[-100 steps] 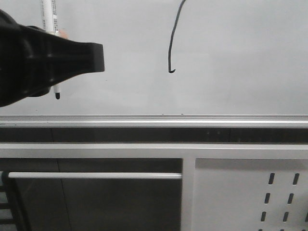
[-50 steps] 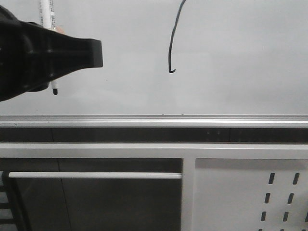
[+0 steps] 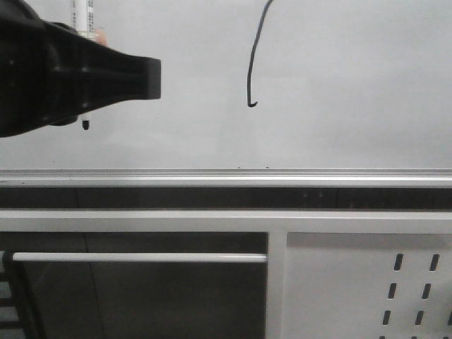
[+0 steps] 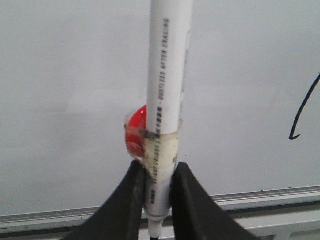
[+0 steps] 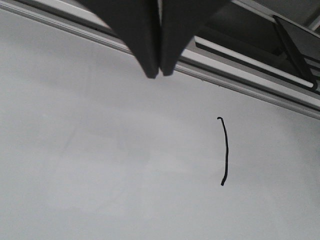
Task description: Write number 1 on whiteboard
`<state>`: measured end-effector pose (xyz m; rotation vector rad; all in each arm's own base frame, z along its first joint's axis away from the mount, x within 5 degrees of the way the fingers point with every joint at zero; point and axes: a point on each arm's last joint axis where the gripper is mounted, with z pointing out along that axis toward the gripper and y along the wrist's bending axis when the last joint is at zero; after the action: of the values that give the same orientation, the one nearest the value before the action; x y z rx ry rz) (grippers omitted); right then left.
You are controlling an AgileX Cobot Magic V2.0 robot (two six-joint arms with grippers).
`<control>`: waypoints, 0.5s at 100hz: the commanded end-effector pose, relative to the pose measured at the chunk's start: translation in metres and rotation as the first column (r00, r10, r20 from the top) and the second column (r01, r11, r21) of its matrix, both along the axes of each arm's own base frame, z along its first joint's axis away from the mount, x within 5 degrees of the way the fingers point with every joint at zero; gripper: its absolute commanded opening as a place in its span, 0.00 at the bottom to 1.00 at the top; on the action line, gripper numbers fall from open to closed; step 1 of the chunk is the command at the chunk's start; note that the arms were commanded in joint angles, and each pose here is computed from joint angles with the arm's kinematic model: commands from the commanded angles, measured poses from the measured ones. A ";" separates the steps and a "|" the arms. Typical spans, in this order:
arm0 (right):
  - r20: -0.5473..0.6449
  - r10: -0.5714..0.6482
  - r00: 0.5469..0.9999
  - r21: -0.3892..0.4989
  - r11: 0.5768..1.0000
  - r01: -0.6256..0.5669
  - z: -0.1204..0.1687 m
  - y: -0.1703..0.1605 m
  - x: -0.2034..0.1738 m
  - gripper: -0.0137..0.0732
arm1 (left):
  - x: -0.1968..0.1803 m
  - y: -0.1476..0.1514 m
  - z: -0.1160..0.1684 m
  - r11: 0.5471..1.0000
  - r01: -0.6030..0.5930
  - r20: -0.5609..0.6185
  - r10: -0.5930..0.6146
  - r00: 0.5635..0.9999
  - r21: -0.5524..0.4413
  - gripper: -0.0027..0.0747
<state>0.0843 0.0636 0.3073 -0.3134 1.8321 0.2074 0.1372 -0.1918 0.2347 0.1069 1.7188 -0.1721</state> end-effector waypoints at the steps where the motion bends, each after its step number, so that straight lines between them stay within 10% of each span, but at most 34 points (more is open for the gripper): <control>1: 0.021 0.001 1.000 0.013 1.000 -0.001 0.008 0.000 0.001 0.07 | 0.002 -0.002 0.019 1.000 0.005 0.112 -0.002 0.994 -0.030 0.03; 50: 0.021 0.001 1.000 0.013 1.000 -0.001 0.008 0.000 0.001 0.07 | 0.001 -0.008 0.053 0.977 0.041 0.069 -0.057 0.996 0.209 0.03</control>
<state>0.0843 0.0636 0.3073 -0.3116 1.8325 0.2088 0.1390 -0.2043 0.2681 0.3438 1.7071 -0.0186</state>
